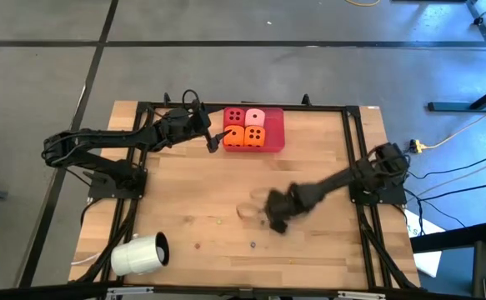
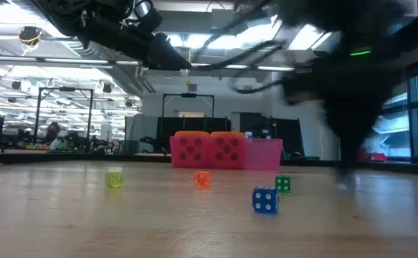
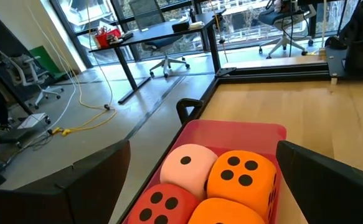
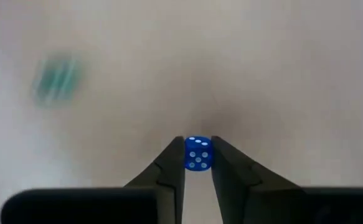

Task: Pick & Place Dice
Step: Put the right small blue dice into the red container

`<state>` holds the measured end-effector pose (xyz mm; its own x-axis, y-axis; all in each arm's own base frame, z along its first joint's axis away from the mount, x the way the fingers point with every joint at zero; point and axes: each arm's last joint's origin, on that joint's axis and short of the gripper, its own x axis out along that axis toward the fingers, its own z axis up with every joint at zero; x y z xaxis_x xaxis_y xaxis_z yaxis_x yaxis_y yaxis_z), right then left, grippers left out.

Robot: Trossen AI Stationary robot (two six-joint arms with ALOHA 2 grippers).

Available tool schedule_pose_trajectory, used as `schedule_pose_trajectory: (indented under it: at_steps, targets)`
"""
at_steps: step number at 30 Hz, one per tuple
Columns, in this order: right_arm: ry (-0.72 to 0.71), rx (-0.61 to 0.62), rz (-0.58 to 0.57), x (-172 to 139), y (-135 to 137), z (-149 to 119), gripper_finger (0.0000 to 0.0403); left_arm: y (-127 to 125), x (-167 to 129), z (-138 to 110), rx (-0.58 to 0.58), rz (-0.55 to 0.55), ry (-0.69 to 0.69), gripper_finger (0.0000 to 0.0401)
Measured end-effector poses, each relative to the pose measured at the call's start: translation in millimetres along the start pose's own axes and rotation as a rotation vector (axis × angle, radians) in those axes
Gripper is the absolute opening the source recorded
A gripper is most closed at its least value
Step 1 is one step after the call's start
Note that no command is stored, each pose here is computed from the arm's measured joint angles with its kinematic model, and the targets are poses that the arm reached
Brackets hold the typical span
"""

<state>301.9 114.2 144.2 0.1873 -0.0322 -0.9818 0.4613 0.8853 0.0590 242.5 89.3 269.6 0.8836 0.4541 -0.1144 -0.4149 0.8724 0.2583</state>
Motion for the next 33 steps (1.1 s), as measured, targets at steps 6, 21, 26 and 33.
schedule_pose_trajectory:
  at_steps: [6, 21, 26, 33]
  targets:
    - [-0.110, -0.175, 0.024, -32, -8, 44, 0.0063, 0, 0, 0, 0.001, 0.000, 0.001, 0.0400]
    - [-0.185, -0.216, -0.359, -94, -146, 154, 0.0064, -7, -2, -16, 0.004, -0.051, 0.172, 0.0400]
    - [-0.170, -0.155, -0.297, -69, -212, 168, 0.0064, -14, -5, -23, -0.007, -0.089, 0.254, 0.0400]
    - [-0.162, -0.197, -0.204, -38, -260, 175, 0.0068, -25, -7, -22, -0.019, -0.132, 0.266, 0.0400]
